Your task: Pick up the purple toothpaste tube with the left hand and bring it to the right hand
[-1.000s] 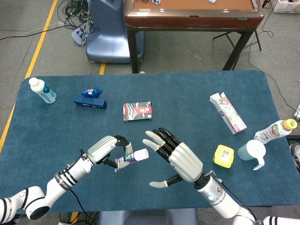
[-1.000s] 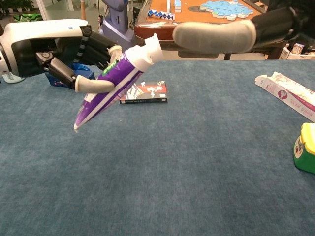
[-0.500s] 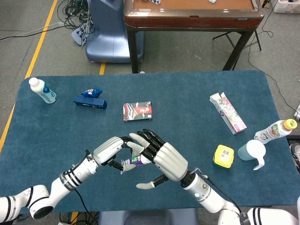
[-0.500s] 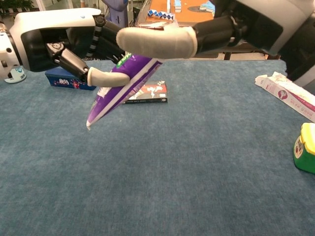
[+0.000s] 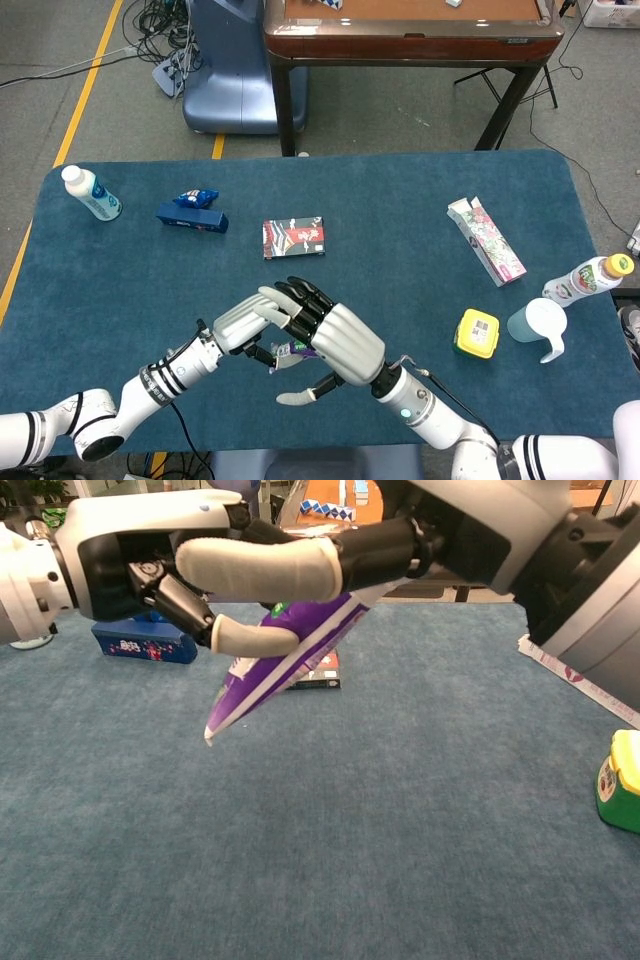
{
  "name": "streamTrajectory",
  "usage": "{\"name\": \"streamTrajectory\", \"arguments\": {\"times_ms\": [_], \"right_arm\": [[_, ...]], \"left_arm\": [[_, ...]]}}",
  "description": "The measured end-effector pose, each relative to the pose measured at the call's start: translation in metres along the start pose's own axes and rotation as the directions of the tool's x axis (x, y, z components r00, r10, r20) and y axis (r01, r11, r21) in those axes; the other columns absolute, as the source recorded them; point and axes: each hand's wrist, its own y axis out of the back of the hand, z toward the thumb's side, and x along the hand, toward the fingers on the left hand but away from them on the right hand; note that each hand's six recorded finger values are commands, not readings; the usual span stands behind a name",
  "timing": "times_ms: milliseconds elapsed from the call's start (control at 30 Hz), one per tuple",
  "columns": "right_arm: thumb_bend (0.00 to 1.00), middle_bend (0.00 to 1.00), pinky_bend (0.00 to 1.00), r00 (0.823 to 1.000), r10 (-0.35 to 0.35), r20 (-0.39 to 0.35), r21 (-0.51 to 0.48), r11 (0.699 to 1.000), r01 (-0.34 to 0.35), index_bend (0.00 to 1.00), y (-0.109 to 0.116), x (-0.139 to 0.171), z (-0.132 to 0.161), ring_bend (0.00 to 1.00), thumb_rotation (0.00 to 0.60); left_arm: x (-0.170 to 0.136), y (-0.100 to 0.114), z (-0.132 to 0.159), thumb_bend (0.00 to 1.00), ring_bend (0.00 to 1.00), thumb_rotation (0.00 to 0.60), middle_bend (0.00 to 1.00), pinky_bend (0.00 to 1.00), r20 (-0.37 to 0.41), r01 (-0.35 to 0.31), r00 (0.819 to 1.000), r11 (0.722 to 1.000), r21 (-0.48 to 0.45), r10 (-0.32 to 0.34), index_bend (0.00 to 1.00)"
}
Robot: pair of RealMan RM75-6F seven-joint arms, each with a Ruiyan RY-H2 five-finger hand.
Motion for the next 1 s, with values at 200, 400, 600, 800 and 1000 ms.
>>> {"name": "streamTrajectory", "arguments": {"times_ms": [200, 400, 600, 800, 1000], "right_arm": [[0.0, 0.0, 0.0, 1.0, 0.005, -0.008, 0.016, 1.0, -0.005, 0.0, 0.0, 0.0, 0.001, 0.0, 0.219], [0.0, 0.0, 0.0, 1.0, 0.008, -0.016, 0.023, 1.0, -0.008, 0.0, -0.002, -0.002, 0.002, 0.0, 0.219], [0.0, 0.0, 0.0, 1.0, 0.011, -0.019, 0.02, 1.0, -0.011, 0.0, -0.005, -0.004, 0.003, 0.0, 0.22], [0.0, 0.0, 0.0, 1.0, 0.011, -0.021, 0.024, 1.0, -0.011, 0.0, -0.006, -0.005, 0.003, 0.0, 0.219], [0.0, 0.0, 0.0, 0.999, 0.028, -0.022, 0.034, 0.999, -0.027, 0.0, -0.01, -0.005, 0.004, 0.0, 0.219]], "left_arm": [[0.004, -0.002, 0.0, 0.44, 0.47, 0.6, 0.66, 0.26, -0.003, 0.02, 1.0, 1.0, 0.003, -0.02, 0.55], [0.008, -0.002, 0.003, 0.44, 0.47, 0.6, 0.66, 0.26, 0.001, 0.03, 1.0, 1.0, 0.0, -0.03, 0.55], [0.011, -0.003, 0.005, 0.44, 0.47, 0.6, 0.66, 0.26, 0.006, 0.036, 0.999, 0.999, -0.005, -0.036, 0.55], [0.013, -0.005, 0.005, 0.44, 0.47, 0.6, 0.66, 0.26, 0.002, 0.046, 0.999, 0.999, 0.005, -0.046, 0.55], [0.014, -0.004, 0.005, 0.44, 0.47, 0.6, 0.67, 0.26, -0.001, 0.051, 0.999, 0.998, 0.021, -0.051, 0.55]]}}
